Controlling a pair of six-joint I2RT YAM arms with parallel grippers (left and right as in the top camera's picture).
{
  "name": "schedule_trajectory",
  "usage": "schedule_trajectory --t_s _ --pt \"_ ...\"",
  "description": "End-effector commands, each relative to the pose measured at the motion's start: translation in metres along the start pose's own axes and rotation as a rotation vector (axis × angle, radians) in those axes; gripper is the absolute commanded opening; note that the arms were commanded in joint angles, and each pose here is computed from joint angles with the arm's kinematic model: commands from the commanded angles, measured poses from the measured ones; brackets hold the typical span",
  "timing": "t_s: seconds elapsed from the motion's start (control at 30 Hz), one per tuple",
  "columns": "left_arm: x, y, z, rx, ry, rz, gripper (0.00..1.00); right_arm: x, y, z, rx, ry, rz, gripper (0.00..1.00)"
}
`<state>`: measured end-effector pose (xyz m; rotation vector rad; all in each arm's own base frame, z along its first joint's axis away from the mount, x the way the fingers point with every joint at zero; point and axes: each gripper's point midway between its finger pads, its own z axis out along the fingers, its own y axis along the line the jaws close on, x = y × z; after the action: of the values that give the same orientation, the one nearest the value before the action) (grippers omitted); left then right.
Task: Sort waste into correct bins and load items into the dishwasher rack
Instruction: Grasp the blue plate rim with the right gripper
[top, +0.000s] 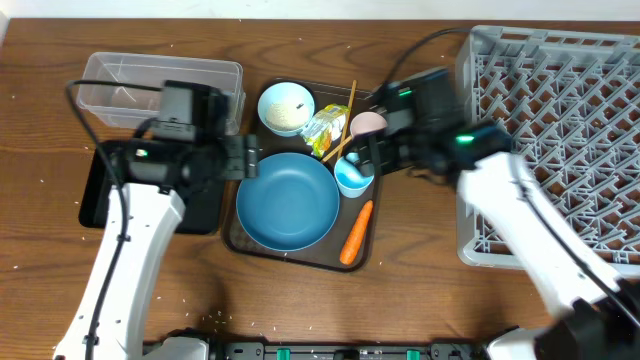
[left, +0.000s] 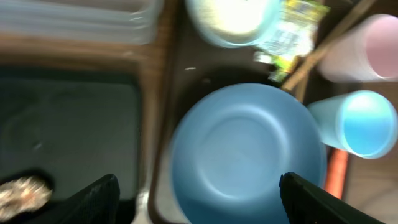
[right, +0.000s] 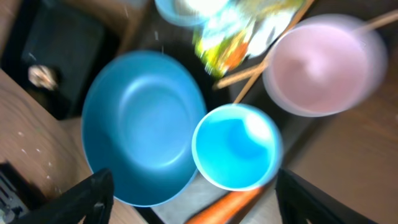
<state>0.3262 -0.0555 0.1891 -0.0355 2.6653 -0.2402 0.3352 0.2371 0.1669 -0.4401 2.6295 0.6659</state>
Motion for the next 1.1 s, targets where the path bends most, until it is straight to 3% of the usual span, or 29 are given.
schedule_trajectory --t_s 0.0,0.43,0.57,0.93,1.07 --pt "-0.004 0.020 -0.003 -0.034 -0.005 -0.064 0.83 0.008 0.009 0.019 0.071 0.027 0.046 0.73" --pt "-0.004 0.031 -0.003 -0.062 -0.005 -0.088 0.83 0.071 0.031 0.074 0.323 0.141 0.163 0.50" --pt "-0.003 0.031 -0.003 -0.063 -0.001 -0.088 0.83 0.094 0.017 0.101 0.391 0.217 0.225 0.51" --pt "-0.003 0.031 -0.003 -0.063 -0.001 -0.088 0.83 0.108 -0.001 0.131 0.306 0.351 0.321 0.47" --pt "-0.003 0.031 -0.002 -0.063 0.000 -0.088 0.83 0.110 -0.005 0.137 0.273 0.381 0.343 0.40"
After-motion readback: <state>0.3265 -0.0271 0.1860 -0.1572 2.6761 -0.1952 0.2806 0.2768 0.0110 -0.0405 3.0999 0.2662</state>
